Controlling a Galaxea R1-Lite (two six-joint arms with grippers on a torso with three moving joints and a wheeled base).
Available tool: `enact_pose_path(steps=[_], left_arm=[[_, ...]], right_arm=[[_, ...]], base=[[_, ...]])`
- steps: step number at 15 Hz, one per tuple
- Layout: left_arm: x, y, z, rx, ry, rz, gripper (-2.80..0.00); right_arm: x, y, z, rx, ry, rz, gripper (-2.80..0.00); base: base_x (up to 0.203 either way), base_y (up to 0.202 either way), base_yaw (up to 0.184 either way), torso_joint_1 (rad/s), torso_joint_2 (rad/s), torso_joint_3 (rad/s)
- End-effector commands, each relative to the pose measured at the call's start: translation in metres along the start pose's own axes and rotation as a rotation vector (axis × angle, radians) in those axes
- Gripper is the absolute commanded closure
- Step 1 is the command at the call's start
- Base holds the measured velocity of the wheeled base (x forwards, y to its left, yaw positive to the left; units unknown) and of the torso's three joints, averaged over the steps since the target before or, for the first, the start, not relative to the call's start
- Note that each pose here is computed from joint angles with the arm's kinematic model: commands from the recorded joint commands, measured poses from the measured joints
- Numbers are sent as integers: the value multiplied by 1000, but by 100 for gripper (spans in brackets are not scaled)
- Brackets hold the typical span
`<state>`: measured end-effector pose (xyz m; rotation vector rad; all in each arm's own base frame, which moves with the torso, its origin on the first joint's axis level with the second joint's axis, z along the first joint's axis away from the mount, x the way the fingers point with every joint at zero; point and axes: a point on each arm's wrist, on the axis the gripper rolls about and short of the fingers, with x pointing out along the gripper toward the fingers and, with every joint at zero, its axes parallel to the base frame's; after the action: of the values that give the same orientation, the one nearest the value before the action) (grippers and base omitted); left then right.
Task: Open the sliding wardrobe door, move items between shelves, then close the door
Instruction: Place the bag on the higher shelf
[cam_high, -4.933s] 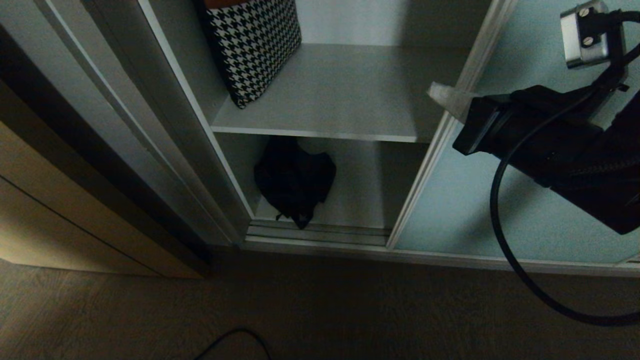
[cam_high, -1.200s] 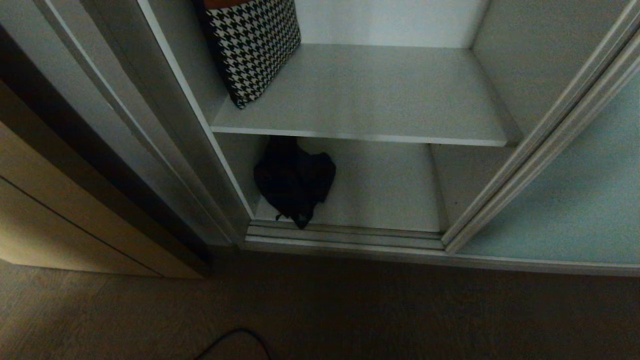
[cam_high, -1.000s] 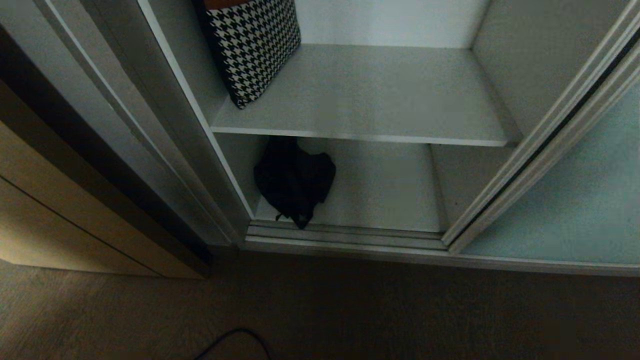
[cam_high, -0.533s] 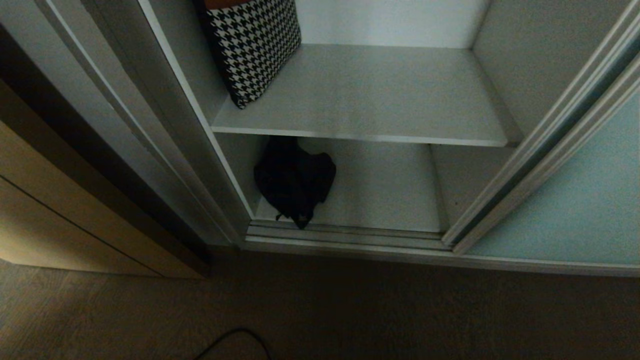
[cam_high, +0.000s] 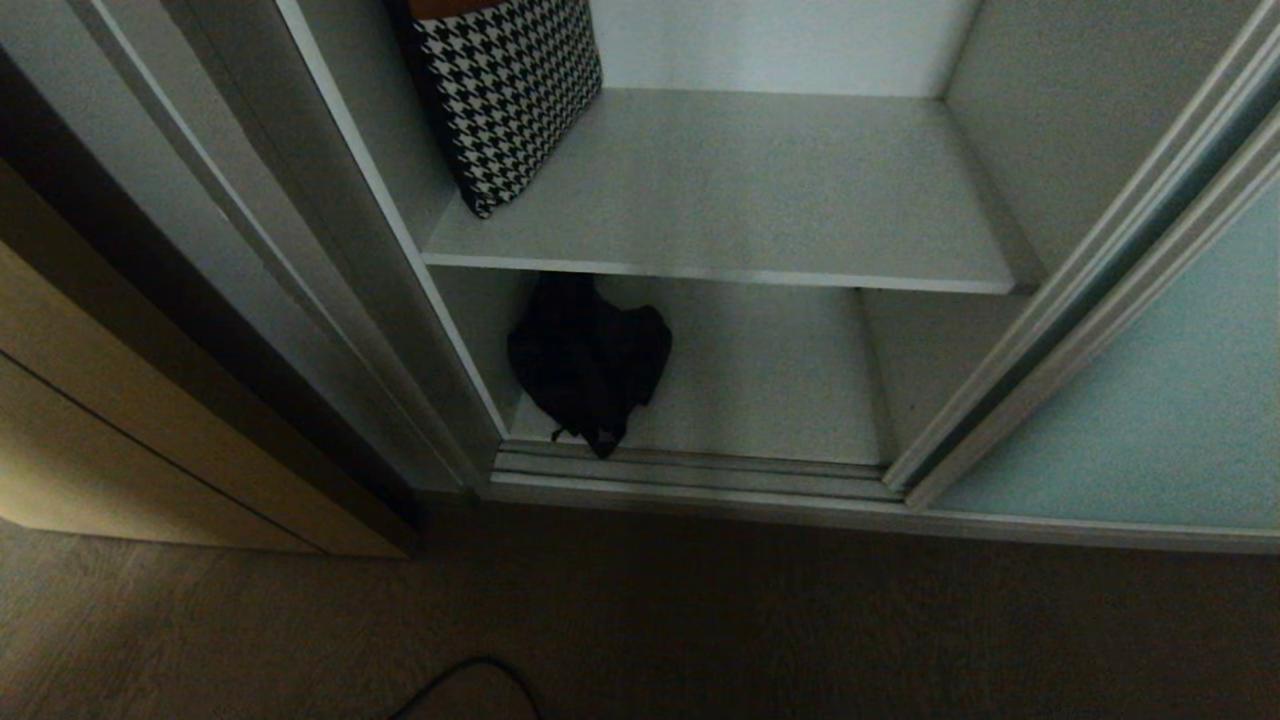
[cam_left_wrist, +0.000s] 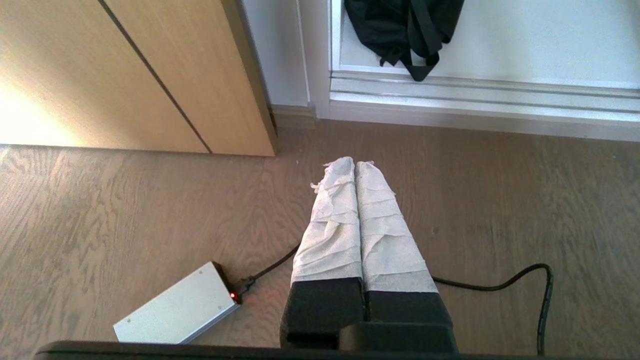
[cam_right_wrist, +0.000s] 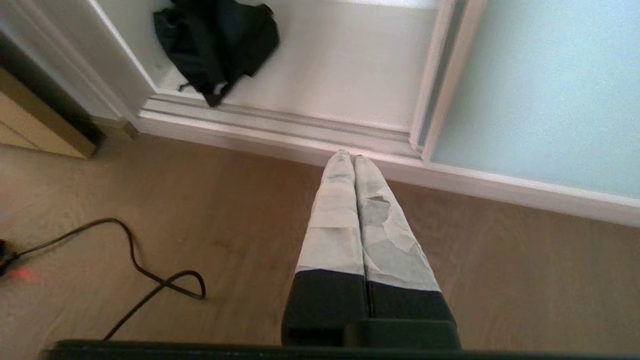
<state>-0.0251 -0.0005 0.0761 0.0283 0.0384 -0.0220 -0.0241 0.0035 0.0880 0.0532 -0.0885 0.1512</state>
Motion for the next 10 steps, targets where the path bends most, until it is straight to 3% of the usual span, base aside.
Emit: enact_pose_path(steps=[1, 3, 6, 8, 10], left_arm=[[0, 0, 0, 0, 1, 0, 0], [0, 0, 0, 0, 1, 1, 0], [0, 0, 0, 0, 1, 0, 0], [0, 0, 0, 0, 1, 0, 0], [0, 0, 0, 0, 1, 1, 0]], right_arm=[[0, -2, 0, -3, -14, -75, 0], [-1, -6, 0, -47, -29, -248, 0], [-1, -4, -15, -60, 122, -168, 0], [0, -4, -12, -116, 88, -144, 0], [-1, -4, -12, -115, 89, -147, 0]], base=[[0, 0, 0, 0, 0, 0], [0, 0, 0, 0, 0, 0], [0, 0, 0, 0, 0, 0], [0, 0, 0, 0, 0, 0], [0, 0, 0, 0, 0, 0]])
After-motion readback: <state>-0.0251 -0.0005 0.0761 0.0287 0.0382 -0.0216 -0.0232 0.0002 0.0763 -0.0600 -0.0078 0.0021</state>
